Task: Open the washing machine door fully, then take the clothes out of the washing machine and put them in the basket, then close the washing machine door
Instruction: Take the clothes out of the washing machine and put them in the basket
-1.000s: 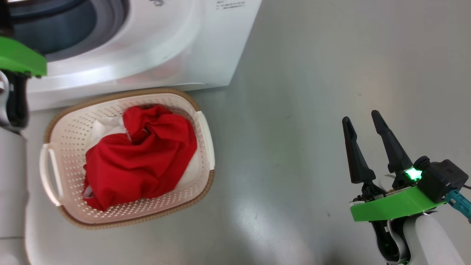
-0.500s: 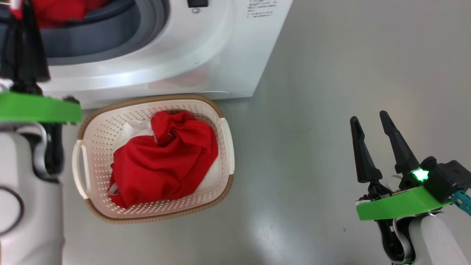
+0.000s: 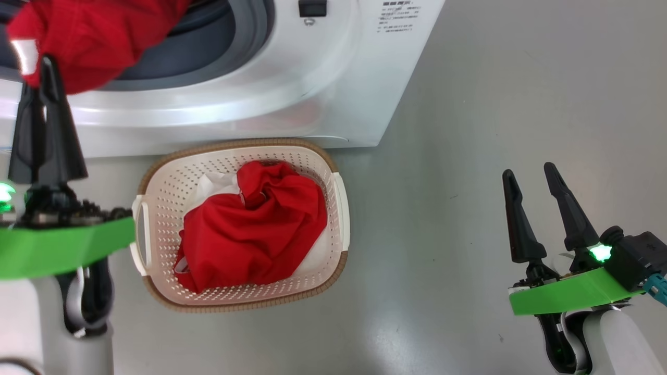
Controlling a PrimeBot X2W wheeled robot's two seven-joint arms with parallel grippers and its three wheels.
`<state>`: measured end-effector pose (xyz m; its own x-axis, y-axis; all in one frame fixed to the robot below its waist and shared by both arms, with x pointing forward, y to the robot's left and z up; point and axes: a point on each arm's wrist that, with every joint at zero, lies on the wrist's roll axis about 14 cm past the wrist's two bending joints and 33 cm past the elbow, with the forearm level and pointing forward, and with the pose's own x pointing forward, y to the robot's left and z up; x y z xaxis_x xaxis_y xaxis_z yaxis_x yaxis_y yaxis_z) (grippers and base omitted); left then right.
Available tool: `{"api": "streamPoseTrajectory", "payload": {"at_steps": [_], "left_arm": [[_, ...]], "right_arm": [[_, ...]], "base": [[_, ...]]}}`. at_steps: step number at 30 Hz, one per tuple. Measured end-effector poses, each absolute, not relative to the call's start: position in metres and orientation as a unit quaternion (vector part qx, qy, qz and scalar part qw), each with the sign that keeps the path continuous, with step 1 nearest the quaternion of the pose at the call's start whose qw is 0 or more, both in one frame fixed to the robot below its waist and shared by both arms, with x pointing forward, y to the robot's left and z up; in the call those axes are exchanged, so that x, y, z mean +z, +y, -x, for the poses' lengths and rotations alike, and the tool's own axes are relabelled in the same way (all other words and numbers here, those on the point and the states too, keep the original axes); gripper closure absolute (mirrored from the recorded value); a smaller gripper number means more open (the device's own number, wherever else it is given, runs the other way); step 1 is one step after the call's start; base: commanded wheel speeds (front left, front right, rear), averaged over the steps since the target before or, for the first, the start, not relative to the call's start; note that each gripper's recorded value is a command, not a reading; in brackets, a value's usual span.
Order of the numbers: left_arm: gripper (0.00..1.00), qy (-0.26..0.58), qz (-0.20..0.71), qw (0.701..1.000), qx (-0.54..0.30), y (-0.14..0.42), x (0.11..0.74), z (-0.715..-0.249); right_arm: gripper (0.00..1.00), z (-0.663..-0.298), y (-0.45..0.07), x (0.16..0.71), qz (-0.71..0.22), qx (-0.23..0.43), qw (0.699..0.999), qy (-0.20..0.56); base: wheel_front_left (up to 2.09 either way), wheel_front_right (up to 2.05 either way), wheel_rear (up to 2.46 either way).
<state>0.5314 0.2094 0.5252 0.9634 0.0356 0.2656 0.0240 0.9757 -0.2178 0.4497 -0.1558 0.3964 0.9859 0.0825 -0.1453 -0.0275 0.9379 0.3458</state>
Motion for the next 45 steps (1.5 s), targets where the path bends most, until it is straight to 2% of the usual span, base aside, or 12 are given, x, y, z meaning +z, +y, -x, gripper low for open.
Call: {"api": "streamPoseTrajectory", "payload": {"at_steps": [8, 20, 29, 31, 33, 35, 37, 38, 39, 40, 41, 45], "left_arm": [[1.0, -0.152, 0.117, 0.981, 0.014, 0.212, 0.534, -0.513], [1.0, 0.031, 0.131, 0.991, 0.002, 0.185, 0.413, -0.505], [1.0, 0.105, 0.124, 0.987, -0.016, 0.17, 0.363, -0.525], [0.92, 0.121, 0.12, 0.985, -0.015, 0.172, 0.352, -0.526], [0.89, 0.129, 0.118, 0.985, -0.015, 0.172, 0.347, -0.529], [0.78, 0.128, 0.118, 0.985, -0.017, 0.171, 0.346, -0.533], [0.55, 0.127, 0.119, 0.985, -0.018, 0.169, 0.346, -0.535], [0.4, 0.127, 0.119, 0.985, -0.018, 0.169, 0.346, -0.535], [0.14, 0.127, 0.119, 0.985, -0.018, 0.17, 0.346, -0.535], [0.03, 0.126, 0.119, 0.985, -0.017, 0.17, 0.347, -0.535], [0.0, 0.125, 0.119, 0.985, -0.017, 0.171, 0.348, -0.535], [0.0, 0.114, 0.118, 0.986, -0.016, 0.173, 0.355, -0.536]], "right_arm": [[0.0, -0.45, -0.155, 0.395, -0.174, 0.029, 0.981, 0.081], [0.0, -0.447, -0.154, 0.385, -0.174, 0.029, 0.98, 0.095], [0.0, -0.45, -0.155, 0.372, -0.173, 0.026, 0.979, 0.108], [0.0, -0.452, -0.155, 0.371, -0.173, 0.026, 0.979, 0.107], [0.0, -0.453, -0.156, 0.37, -0.172, 0.025, 0.979, 0.107], [0.0, -0.452, -0.158, 0.369, -0.171, 0.022, 0.979, 0.109], [0.0, -0.452, -0.159, 0.368, -0.17, 0.02, 0.979, 0.11], [0.0, -0.452, -0.159, 0.368, -0.17, 0.02, 0.979, 0.11], [0.0, -0.452, -0.16, 0.368, -0.17, 0.02, 0.979, 0.11], [0.0, -0.452, -0.16, 0.368, -0.17, 0.02, 0.979, 0.11], [0.0, -0.453, -0.16, 0.368, -0.17, 0.02, 0.979, 0.109], [0.0, -0.454, -0.158, 0.369, -0.172, 0.022, 0.979, 0.107]], "base": [[0.0, 0.0, 0.0], [0.0, 0.0, 0.0], [0.0, 0.0, 0.0], [0.0, 0.0, 0.0], [0.0, 0.0, 0.0], [0.0, 0.0, 0.0], [0.0, 0.0, 0.0], [0.0, 0.0, 0.0], [0.0, 0.0, 0.0], [0.0, 0.0, 0.0], [0.0, 0.0, 0.0], [0.0, 0.0, 0.0]]}}
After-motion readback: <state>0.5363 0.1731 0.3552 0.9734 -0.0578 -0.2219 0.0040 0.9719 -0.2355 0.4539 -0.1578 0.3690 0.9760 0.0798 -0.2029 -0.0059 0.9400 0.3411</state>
